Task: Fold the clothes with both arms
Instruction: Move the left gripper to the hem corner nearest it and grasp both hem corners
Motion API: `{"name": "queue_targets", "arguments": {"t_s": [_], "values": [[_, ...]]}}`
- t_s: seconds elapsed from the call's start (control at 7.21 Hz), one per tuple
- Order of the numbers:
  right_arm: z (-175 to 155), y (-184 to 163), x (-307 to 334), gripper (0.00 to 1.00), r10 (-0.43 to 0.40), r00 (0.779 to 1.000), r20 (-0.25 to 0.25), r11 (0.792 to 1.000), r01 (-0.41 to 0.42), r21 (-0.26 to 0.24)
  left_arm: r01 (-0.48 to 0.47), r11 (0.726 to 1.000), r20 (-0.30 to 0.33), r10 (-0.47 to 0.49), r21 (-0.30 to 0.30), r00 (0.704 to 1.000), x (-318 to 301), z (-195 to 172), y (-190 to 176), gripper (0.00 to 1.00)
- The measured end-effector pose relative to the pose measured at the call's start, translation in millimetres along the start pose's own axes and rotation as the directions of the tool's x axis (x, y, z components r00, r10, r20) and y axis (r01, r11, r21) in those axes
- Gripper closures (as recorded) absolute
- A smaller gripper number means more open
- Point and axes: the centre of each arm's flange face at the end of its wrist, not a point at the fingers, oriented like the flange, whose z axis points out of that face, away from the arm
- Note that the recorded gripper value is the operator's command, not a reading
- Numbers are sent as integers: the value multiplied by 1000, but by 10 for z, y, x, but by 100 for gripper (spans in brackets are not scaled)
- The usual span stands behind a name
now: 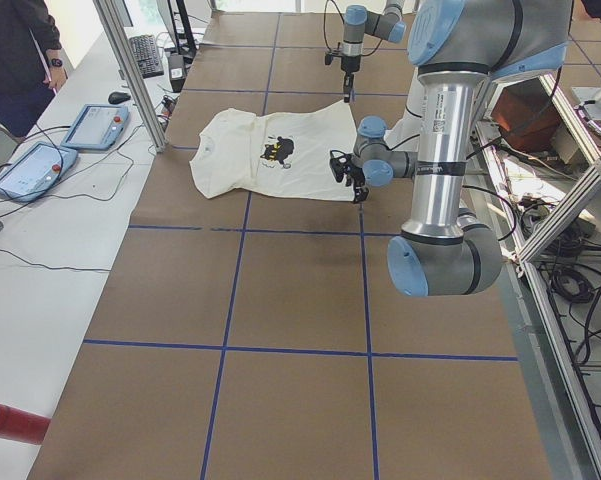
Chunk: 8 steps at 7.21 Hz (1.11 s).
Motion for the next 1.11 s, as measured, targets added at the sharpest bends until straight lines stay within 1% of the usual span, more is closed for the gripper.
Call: {"name": "queue_targets", "arguments": {"t_s": [0.42,0.69,1.11], "values": [[-5,-15,8,100,3,1000,-1,1000,-3,-2,-1,1000,29,1,2,1000,-22,47,13,33],[-11,-25,12,100,5,1000,-1,1000,-5,-5,0,1000,39,0,2,999,-33,82,12,41],[-28,-58,24,100,10,1000,-1,1000,-10,-7,-1,1000,53,1,3,999,-23,118,22,66]]}}
